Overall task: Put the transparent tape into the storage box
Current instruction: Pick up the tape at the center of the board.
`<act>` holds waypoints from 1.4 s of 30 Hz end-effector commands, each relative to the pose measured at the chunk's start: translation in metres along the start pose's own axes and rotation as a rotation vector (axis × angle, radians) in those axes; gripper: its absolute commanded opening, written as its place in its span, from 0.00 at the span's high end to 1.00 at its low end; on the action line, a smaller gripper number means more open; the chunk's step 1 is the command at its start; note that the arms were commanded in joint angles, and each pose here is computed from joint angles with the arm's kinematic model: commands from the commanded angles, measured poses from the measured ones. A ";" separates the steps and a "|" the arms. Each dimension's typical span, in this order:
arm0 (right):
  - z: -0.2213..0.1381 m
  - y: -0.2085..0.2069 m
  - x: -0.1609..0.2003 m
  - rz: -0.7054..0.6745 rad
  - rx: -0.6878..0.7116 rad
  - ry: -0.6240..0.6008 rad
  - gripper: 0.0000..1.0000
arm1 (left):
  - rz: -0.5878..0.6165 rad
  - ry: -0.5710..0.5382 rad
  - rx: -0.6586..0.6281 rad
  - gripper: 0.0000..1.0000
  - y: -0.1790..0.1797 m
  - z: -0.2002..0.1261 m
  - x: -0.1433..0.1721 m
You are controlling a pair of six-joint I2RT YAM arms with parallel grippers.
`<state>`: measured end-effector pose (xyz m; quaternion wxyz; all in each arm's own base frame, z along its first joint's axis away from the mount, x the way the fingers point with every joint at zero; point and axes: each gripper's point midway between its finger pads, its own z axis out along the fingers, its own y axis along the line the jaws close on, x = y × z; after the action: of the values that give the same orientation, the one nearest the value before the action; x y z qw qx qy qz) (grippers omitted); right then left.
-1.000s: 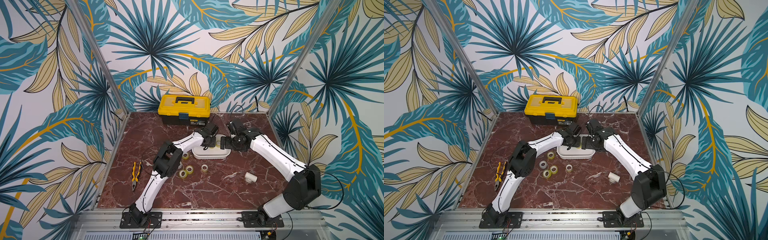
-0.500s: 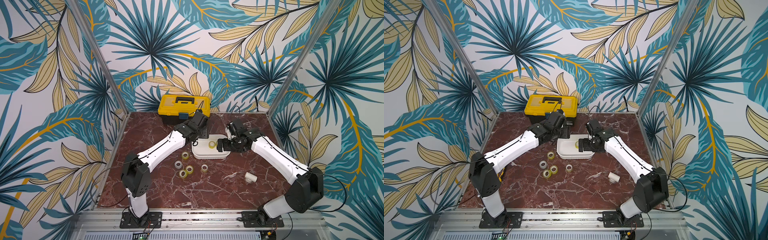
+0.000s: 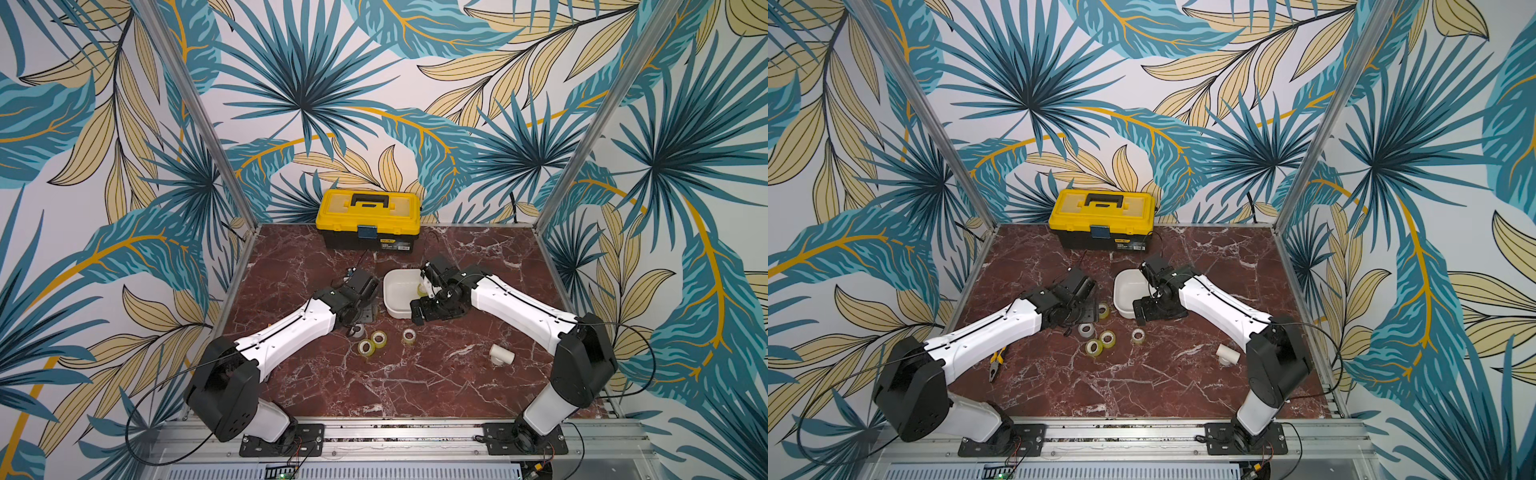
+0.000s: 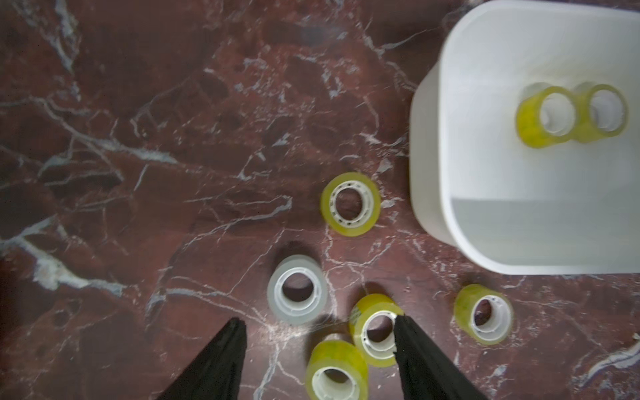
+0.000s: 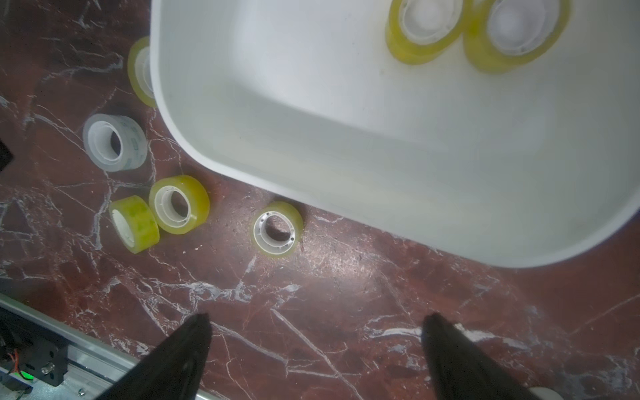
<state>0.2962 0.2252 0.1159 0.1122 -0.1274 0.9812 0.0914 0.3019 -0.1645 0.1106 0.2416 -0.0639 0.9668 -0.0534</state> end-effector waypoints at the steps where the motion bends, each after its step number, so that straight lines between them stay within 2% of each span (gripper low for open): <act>1: 0.008 0.007 0.003 -0.013 0.004 0.030 0.00 | -0.075 0.009 -0.004 0.28 0.018 0.006 0.014; 5: 0.017 0.015 0.000 -0.011 -0.003 0.034 0.00 | -0.108 0.022 0.000 0.29 0.027 0.022 0.022; 15: 0.028 0.021 0.002 -0.013 0.006 0.050 0.00 | -0.100 0.044 -0.011 0.32 0.021 0.053 0.016; 22: 0.032 0.020 0.004 -0.011 0.012 0.061 0.00 | -0.112 0.060 -0.038 0.34 0.036 0.051 0.029; 36: 0.035 0.021 0.006 -0.003 0.011 0.073 0.00 | -0.103 0.093 -0.064 0.37 0.039 0.081 0.039; 39: 0.037 0.022 0.006 -0.008 0.009 0.078 0.01 | -0.104 0.108 -0.076 0.47 0.042 0.086 0.041; 42: 0.040 0.021 0.009 -0.011 0.013 0.088 0.01 | -0.109 0.105 -0.077 0.67 0.043 0.086 0.042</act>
<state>0.2911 0.2472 0.0836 0.0775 -0.1351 0.9847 0.0783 0.3073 -0.1385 0.0221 0.1985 -0.1240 0.9715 -0.0386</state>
